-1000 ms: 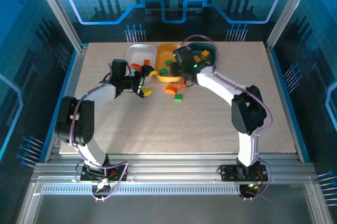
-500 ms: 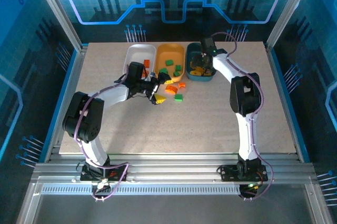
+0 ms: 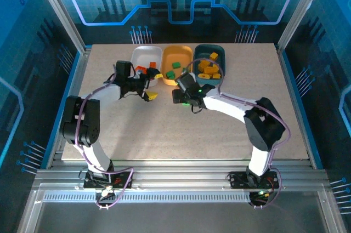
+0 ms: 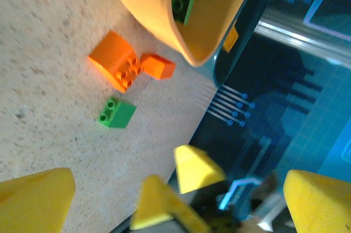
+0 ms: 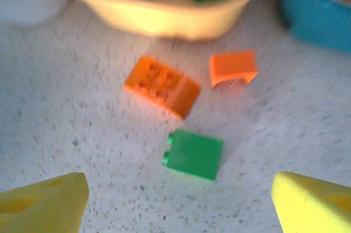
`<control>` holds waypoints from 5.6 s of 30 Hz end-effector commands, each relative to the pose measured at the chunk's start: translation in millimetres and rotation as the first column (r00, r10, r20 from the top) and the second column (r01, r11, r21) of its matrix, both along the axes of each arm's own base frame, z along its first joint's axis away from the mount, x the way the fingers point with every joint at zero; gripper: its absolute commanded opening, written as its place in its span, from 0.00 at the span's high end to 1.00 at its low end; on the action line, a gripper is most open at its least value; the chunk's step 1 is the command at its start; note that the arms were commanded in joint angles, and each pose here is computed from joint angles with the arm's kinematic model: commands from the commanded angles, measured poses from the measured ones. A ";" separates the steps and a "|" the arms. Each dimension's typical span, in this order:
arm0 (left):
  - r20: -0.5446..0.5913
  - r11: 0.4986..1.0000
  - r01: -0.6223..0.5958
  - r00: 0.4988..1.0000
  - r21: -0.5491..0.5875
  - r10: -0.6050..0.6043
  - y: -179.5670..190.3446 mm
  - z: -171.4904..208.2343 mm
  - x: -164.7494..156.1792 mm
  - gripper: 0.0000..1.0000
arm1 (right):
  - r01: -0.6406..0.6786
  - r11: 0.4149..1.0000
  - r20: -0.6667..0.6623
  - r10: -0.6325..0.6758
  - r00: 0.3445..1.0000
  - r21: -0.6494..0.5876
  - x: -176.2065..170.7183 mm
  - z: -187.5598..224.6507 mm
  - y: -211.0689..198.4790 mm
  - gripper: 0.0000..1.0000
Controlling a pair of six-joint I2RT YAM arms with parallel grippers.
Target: Sort the legos into containers by color
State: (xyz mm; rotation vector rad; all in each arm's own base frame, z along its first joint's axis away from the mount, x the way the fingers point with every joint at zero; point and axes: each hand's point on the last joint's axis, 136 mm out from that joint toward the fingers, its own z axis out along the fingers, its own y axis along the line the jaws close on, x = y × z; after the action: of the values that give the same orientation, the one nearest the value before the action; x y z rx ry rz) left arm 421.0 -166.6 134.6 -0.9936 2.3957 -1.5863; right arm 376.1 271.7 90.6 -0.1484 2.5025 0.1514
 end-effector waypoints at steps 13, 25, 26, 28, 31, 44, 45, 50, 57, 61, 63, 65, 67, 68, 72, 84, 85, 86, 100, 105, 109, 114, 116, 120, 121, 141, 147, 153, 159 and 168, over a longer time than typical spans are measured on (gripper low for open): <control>0.034 0.998 -0.041 0.999 -0.037 0.043 10.0 19.6 2.5 0.01 | 0.038 0.996 -0.132 -0.047 0.990 -0.076 6.4 -74.3 1.0 0.24; 0.046 0.997 -0.047 0.998 -0.056 0.049 9.0 26.3 2.0 0.01 | 0.064 0.987 -0.064 -0.074 0.995 -0.145 18.6 -57.8 -20.8 0.68; 0.046 0.997 -0.048 0.998 -0.058 0.051 9.0 26.3 2.1 0.01 | 0.057 0.988 -0.051 -0.065 0.997 -0.143 14.7 -51.5 -22.3 0.68; 0.046 0.997 -0.049 0.998 -0.063 0.052 8.3 26.4 1.9 0.01 | 0.044 0.991 -0.013 -0.046 0.999 -0.127 9.1 -32.3 -22.9 0.69; 0.047 0.997 -0.045 0.998 -0.064 0.048 6.3 25.7 1.5 0.01 | 0.017 0.996 0.063 -0.011 0.998 -0.090 10.7 6.2 -20.9 0.68; 0.038 0.998 0.009 0.999 -0.061 -0.007 -15.2 20.6 -7.6 0.01 | 0.037 0.999 0.044 -0.037 0.998 -0.001 148.8 19.4 -12.1 0.65; 0.037 0.998 0.012 0.999 -0.060 -0.010 -16.2 20.3 -8.2 0.01 | 0.037 0.999 0.050 -0.037 0.998 0.005 155.4 21.1 -10.6 0.64; 0.053 0.997 0.038 0.998 -0.071 -0.034 -22.8 23.2 -7.8 0.01 | -0.024 0.998 0.089 0.019 0.996 0.060 167.6 44.7 1.2 0.37; 0.068 0.996 0.059 0.996 -0.069 -0.054 -29.5 27.8 -10.4 0.01 | -0.019 1.000 0.160 0.019 0.987 -0.002 109.2 45.8 -10.6 0.26; 0.057 0.996 0.063 0.997 -0.067 -0.059 -31.6 23.9 -11.8 0.01 | -0.017 0.999 0.092 0.020 0.996 -0.032 77.1 20.1 -21.7 0.36; 0.053 0.996 0.065 0.997 -0.069 -0.061 -33.1 22.8 -12.2 0.01 | -0.027 0.998 0.047 0.030 0.998 -0.056 69.7 7.3 -25.2 0.41; 0.051 0.995 0.069 0.997 -0.071 -0.066 -35.0 22.9 -13.5 0.01 | -0.043 0.996 0.002 0.043 0.999 -0.084 65.0 -7.6 -26.9 0.41; 0.054 0.995 0.072 0.996 -0.070 -0.068 -35.7 23.4 -14.0 0.01 | -0.050 0.994 -0.020 0.048 0.999 -0.098 65.2 -16.9 -27.2 0.40; 0.059 0.995 0.072 0.996 -0.068 -0.068 -35.8 24.9 -13.8 0.01 | -0.049 0.993 -0.027 0.046 0.999 -0.105 66.7 -20.9 -27.9 0.39; 0.054 0.995 0.072 0.996 -0.067 -0.068 -35.9 23.5 -14.9 0.01 | -0.036 0.993 -0.057 0.030 0.998 -0.108 77.0 -34.0 -30.5 0.37; 0.047 0.995 0.074 0.996 -0.068 -0.071 -36.2 21.3 -14.5 0.01 | -0.052 0.991 -0.094 0.041 0.995 -0.123 90.6 -57.6 -27.9 0.51; 0.047 0.995 0.073 0.996 -0.067 -0.070 -36.2 21.0 -14.3 0.01 | -0.056 0.991 -0.091 0.045 0.995 -0.121 90.4 -58.0 -27.4 0.55; 0.049 0.995 0.074 0.996 -0.067 -0.071 -36.3 21.6 -14.0 0.01 | -0.056 0.991 -0.088 0.045 0.995 -0.118 90.0 -57.9 -27.5 0.57; 0.056 0.995 0.073 0.996 -0.063 -0.069 -35.3 25.1 -13.9 0.01 | -0.045 0.997 0.017 0.046 0.999 -0.060 52.7 -2.1 -37.3 0.64; 0.058 0.996 0.056 0.997 -0.063 -0.053 -28.3 26.5 -10.9 0.01 | -0.076 0.997 0.072 0.078 0.994 -0.028 38.2 30.0 -27.1 0.64; 0.061 0.998 0.002 0.998 -0.063 0.002 -7.2 29.4 -2.9 0.01 | -0.117 0.993 0.092 0.116 0.989 -0.001 33.8 48.5 -9.1 0.64; 0.069 0.993 -0.096 0.993 -0.063 0.101 30.5 33.8 8.7 0.01 | -0.164 0.985 0.102 0.157 0.982 0.059 38.9 60.8 28.6 0.64; 0.066 0.987 -0.147 0.986 -0.058 0.151 49.9 31.5 13.4 0.01 | -0.178 0.980 0.107 0.168 0.980 0.092 43.8 63.3 46.3 0.64; 0.037 0.965 -0.260 0.965 -0.017 0.261 96.3 16.2 20.2 0.01 | -0.221 0.961 0.155 0.196 0.968 0.167 64.3 75.3 85.2 0.64; 0.022 0.958 -0.288 0.957 -0.012 0.288 107.0 10.4 21.0 0.01 | -0.239 0.954 0.170 0.209 0.963 0.180 71.8 77.4 95.7 0.64; 0.025 0.942 -0.328 0.943 -0.074 0.331 119.8 13.1 27.0 0.01 | -0.356 0.914 0.164 0.327 0.930 0.194 139.4 71.3 152.9 0.33; 0.054 0.953 -0.295 0.953 -0.076 0.299 105.5 24.0 24.6 0.01 | -0.216 0.956 0.212 0.173 0.962 0.199 106.0 107.2 110.3 0.28; 0.057 0.979 -0.190 0.979 -0.072 0.194 62.4 24.7 17.5 0.01 | -0.115 0.989 0.118 0.104 0.988 0.093 66.0 48.9 51.8 0.20; 0.058 0.993 -0.104 0.992 -0.059 0.108 29.9 24.1 9.1 0.01 | -0.184 0.982 -0.059 0.186 0.981 0.038 51.0 -12.1 29.0 0.17; 0.057 0.993 -0.099 0.993 -0.056 0.103 27.4 23.8 6.4 0.01 | -0.227 0.974 -0.135 0.223 0.965 -0.015 63.0 -55.6 33.2 0.17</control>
State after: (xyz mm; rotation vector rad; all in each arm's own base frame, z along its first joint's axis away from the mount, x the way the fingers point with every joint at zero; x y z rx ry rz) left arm 429.3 -136.1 145.5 -1.1147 2.2317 -1.6149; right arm 432.5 297.8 30.5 -0.4104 2.6270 0.2082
